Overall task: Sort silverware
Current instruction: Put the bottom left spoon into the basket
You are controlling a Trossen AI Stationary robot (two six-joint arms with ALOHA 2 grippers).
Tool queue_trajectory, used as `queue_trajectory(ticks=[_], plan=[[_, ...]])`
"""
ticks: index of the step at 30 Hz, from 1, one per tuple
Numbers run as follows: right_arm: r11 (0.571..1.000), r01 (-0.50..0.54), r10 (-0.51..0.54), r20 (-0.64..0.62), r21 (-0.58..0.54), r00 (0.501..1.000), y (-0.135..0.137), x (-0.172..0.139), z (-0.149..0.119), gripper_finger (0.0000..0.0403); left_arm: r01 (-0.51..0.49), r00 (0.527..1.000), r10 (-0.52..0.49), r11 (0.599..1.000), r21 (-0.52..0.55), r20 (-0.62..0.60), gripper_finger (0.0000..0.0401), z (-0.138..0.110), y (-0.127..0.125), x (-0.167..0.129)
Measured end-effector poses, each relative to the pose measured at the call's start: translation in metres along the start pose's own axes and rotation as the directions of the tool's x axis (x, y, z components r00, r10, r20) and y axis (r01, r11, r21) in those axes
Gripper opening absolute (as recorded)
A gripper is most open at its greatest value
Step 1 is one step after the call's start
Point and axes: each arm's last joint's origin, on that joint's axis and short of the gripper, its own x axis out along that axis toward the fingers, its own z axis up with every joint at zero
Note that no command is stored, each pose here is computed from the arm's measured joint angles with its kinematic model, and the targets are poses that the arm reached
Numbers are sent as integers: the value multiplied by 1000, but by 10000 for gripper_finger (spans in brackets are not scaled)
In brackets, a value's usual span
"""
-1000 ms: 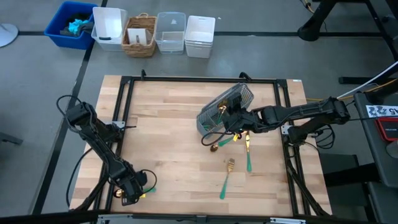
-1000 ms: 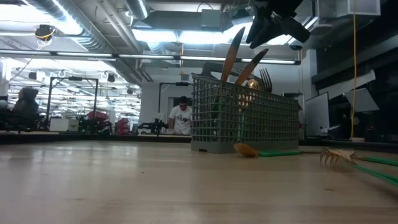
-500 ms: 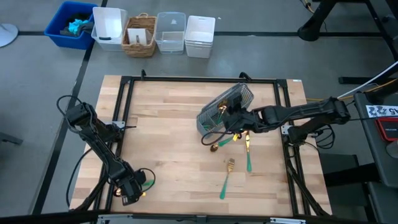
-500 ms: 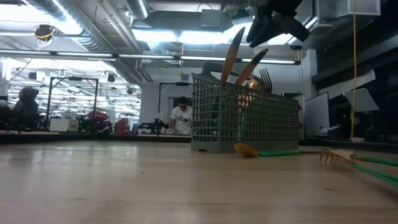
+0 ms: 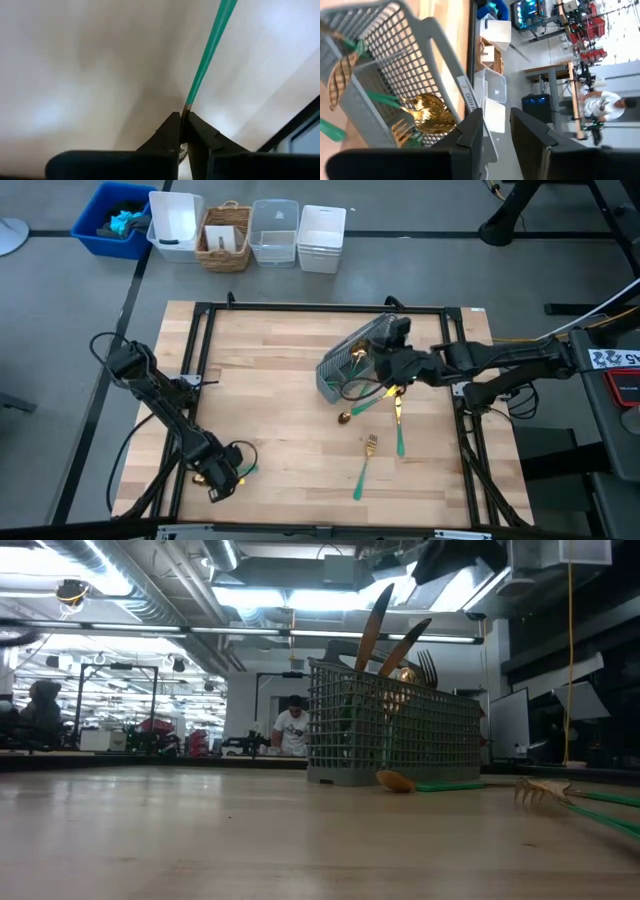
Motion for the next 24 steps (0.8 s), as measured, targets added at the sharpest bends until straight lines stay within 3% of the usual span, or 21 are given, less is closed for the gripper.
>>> queue_trajectory(ticks=[8, 15, 20, 24], plan=[[968, 15, -28, 47, 250, 999, -17, -22, -14, 99, -32, 958, 35, 999, -17, 286, 3, 29, 21, -40], [910, -1, -4, 11, 414, 1000, -21, -34, -30, 99, -51, 823, 29, 998, 22, 567, 1, 55, 43, -86], [876, -7, 42, -62, 483, 997, -17, -37, -42, 99, -198, 641, 101, 980, 37, 761, 1, 72, 54, -130], [833, -66, 140, -93, 549, 986, -11, -38, -49, 99, -449, 417, 234, 893, -24, 878, 1, 88, 59, -169]])
